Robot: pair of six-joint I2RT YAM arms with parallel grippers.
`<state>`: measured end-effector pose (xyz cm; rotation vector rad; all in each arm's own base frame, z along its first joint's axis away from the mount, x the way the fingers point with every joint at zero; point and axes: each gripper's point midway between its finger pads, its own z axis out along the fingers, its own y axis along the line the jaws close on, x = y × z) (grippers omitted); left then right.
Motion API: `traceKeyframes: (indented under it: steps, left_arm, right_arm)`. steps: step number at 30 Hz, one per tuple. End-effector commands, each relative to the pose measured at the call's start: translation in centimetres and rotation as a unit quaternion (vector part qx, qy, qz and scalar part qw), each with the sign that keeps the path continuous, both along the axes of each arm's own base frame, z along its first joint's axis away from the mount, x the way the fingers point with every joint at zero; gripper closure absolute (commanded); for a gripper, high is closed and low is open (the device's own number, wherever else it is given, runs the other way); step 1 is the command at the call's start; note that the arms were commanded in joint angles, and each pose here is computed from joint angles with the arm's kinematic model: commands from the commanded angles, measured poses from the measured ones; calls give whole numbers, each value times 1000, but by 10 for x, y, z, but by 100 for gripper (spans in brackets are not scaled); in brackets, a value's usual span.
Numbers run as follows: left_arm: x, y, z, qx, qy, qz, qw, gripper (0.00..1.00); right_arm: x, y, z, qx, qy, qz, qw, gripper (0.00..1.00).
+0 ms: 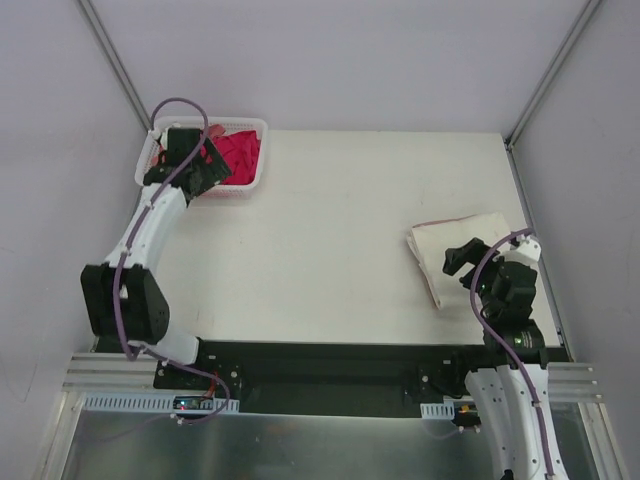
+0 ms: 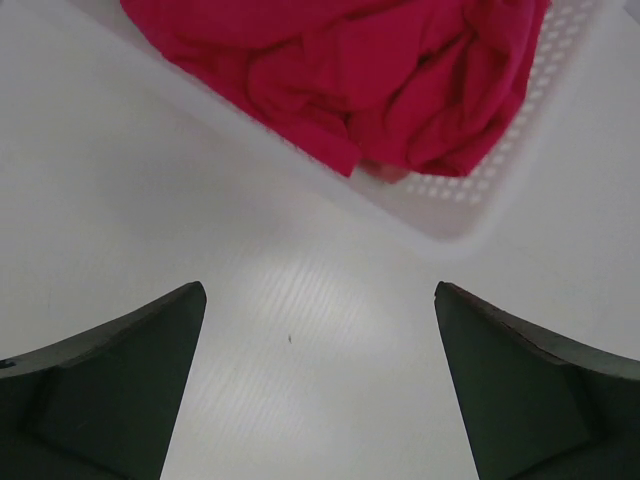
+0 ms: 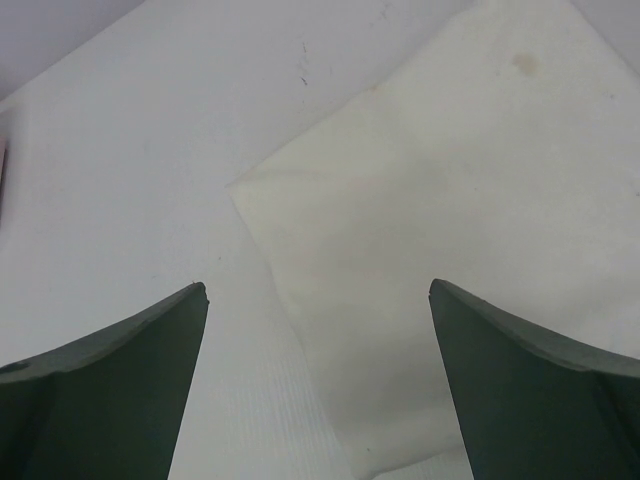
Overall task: Fold and stack the t-shirts
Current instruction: Grab the tshirt from the pile
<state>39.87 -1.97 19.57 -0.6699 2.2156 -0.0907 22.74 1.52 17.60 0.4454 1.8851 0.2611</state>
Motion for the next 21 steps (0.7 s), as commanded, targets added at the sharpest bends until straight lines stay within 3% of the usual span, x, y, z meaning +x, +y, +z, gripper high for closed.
traceKeyframes:
  steps: [1,3,4,9,21]
  left_arm:
    - [81,18,-3,11,-11,-30,999,1]
    - [111,21,6,15,-26,-27,999,1]
    - [123,37,-18,21,-3,-8,1000,1]
    - [173,54,-30,51,-9,-18,998,1]
    - [215,59,-84,62,12,-24,998,1]
  right_arm:
    - [4,-7,16,0,-34,-22,999,3]
    - [6,-2,16,-2,-32,-8,999,3]
    - [6,-2,15,-3,-30,-5,1000,3]
    - [11,3,2,-2,-1,9,1000,3]
    - [12,5,-2,-3,12,14,1000,3]
